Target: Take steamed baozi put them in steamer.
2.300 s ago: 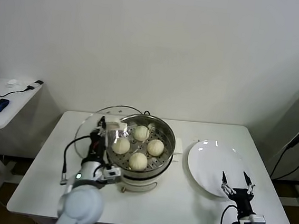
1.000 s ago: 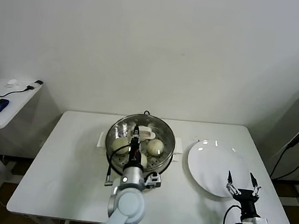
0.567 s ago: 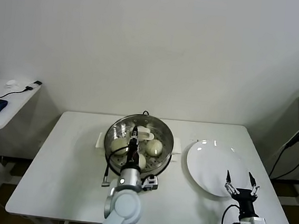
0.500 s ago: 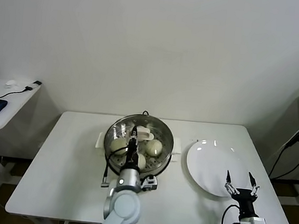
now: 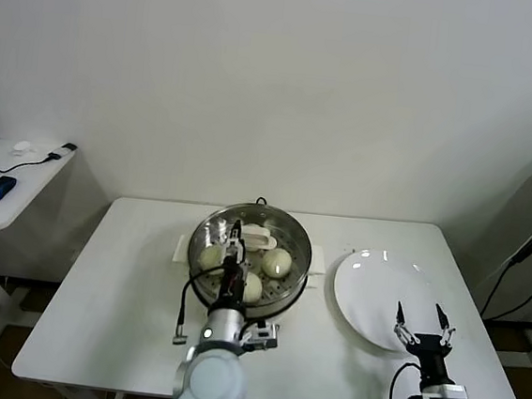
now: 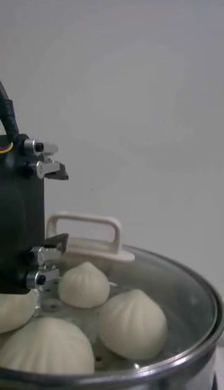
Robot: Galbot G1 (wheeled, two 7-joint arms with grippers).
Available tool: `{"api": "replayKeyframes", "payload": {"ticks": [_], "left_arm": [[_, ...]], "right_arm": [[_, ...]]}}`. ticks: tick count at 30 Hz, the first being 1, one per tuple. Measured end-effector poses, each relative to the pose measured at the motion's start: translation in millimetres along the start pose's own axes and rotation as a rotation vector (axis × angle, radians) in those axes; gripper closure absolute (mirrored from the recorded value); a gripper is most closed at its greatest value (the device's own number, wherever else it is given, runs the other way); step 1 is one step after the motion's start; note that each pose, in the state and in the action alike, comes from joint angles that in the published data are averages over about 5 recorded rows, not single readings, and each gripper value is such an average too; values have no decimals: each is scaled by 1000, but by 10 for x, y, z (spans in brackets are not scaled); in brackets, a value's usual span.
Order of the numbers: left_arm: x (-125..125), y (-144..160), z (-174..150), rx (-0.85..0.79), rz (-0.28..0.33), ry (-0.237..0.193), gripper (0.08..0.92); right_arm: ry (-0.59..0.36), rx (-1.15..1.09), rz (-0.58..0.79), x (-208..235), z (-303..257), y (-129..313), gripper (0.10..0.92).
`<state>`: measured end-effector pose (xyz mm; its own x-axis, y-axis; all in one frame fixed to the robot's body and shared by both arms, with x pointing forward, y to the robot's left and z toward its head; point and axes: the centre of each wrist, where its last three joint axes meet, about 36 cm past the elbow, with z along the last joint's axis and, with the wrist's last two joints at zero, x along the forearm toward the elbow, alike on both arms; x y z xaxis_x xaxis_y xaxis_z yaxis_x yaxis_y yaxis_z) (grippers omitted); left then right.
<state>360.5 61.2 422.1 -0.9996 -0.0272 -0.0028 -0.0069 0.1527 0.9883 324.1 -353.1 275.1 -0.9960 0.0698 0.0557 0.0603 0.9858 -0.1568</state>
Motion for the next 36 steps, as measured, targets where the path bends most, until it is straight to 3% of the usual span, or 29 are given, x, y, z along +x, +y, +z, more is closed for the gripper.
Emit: {"api": "replayKeyframes", "payload": {"ticks": [7,12,18,27,36], "left_arm": [[143,216,258,165,-17,-54,199],[173,372,603,392,-16,-73,178],[172,407,1297,680,5,-58,177],[196,9,2260,1050,40,-43,177],[322,-590,2692,1258,48,0,177]], "right_arm": [[14,-32,-7,39,-1,58,200],[8,-51,-11,83,-10,68,200],[-6,-62,-24,134,-17,67,200],[-27,-96,-32,161,-23,120,200],[-16,-118,-35,201,2,122,200]]}}
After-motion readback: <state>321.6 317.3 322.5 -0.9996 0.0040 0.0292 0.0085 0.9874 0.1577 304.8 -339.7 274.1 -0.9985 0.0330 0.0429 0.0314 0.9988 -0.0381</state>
